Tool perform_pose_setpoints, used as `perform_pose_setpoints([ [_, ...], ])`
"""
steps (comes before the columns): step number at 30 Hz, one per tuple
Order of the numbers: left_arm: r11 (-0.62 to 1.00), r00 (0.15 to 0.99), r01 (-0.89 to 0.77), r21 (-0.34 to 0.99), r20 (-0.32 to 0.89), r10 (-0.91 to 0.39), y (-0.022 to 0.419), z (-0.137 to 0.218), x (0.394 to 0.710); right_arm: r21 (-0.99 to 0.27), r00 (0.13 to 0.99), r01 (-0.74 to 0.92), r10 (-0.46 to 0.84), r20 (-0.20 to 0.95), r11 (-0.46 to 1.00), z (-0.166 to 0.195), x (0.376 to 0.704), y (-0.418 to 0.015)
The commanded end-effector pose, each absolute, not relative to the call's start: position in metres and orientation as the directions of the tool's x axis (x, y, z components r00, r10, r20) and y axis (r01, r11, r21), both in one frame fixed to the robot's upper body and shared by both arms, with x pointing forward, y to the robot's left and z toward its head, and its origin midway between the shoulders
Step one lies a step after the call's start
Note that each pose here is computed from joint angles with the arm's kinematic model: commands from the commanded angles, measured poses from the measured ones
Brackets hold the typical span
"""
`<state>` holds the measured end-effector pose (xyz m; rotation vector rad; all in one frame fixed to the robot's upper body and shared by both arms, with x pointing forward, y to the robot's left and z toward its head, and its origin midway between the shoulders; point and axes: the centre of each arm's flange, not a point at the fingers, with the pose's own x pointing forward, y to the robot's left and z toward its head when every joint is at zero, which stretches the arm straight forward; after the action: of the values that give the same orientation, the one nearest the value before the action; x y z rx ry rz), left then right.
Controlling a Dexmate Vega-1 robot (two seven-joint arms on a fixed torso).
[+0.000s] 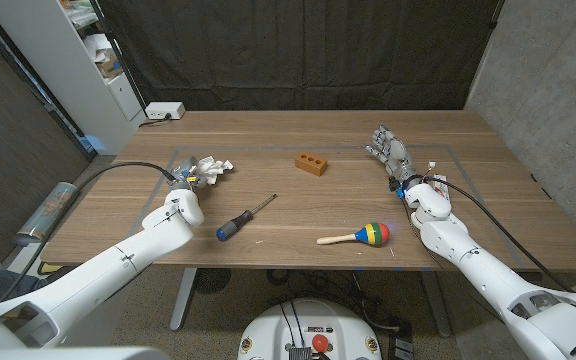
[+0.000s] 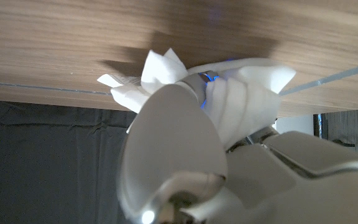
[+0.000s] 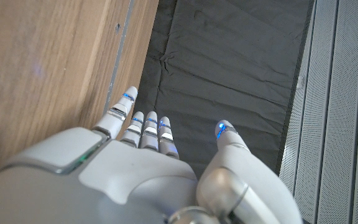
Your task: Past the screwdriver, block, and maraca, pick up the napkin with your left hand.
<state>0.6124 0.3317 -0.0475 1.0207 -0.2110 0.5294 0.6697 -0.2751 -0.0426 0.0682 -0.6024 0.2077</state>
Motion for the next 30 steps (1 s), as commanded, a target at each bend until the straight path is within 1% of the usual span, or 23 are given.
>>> perform_pose_setpoints([
  [1, 0.390, 0.829, -0.557, 0.733, 0.466, 0.309, 0.334, -0.023, 0.599, 0.007, 0.798, -0.212, 0.169, 0.578, 0.977, -0.043, 0.667, -0.272],
  [8, 0.393, 0.821, -0.570, 0.721, 0.489, 0.295, 0.333, -0.015, 0.594, 0.013, 0.797, -0.208, 0.162, 0.582, 0.978, -0.045, 0.664, -0.272],
  [14, 0.389, 0.843, -0.538, 0.748, 0.466, 0.271, 0.332, -0.007, 0.590, 0.013, 0.793, -0.205, 0.159, 0.589, 0.979, -0.045, 0.660, -0.272],
  [30, 0.406, 0.825, -0.562, 0.721, 0.526, 0.207, 0.333, 0.011, 0.575, -0.004, 0.782, -0.196, 0.159, 0.603, 0.981, -0.039, 0.651, -0.276],
])
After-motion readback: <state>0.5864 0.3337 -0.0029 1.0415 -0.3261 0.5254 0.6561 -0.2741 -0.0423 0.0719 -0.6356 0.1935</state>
